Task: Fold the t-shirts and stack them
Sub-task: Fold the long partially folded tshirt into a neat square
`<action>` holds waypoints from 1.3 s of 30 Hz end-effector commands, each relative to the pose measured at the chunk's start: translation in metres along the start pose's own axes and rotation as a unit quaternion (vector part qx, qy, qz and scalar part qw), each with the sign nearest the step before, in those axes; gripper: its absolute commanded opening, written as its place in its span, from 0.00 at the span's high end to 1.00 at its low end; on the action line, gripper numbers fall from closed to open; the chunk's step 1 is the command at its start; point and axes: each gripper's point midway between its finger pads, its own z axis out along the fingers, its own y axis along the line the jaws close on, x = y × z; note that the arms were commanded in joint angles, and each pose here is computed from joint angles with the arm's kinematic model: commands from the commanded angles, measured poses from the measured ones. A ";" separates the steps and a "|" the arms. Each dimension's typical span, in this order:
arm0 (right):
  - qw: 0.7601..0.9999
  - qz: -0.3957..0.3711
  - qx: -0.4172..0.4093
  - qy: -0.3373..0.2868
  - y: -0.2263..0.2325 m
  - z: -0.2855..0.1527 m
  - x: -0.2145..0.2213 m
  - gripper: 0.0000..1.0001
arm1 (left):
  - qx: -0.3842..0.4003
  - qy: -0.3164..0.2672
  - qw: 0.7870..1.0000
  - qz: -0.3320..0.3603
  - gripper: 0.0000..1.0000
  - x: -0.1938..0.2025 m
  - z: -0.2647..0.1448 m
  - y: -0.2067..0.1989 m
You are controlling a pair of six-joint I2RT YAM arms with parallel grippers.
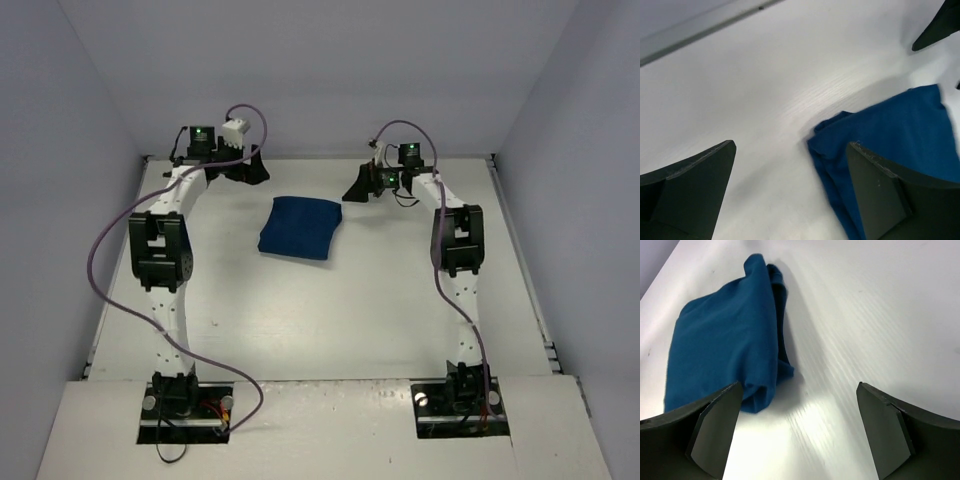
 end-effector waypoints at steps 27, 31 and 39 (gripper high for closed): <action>0.982 -0.095 0.142 -0.081 0.182 -0.199 0.008 0.00 | -0.288 0.029 0.955 -0.068 0.08 0.032 -0.025 -0.163; 0.982 -0.097 0.141 -0.079 0.185 -0.199 0.014 0.00 | -0.288 0.036 0.955 -0.058 0.08 0.034 -0.023 -0.160; 0.983 -0.091 0.141 -0.077 0.186 -0.200 0.022 0.00 | -0.248 0.092 0.964 -0.023 0.08 0.058 0.020 -0.161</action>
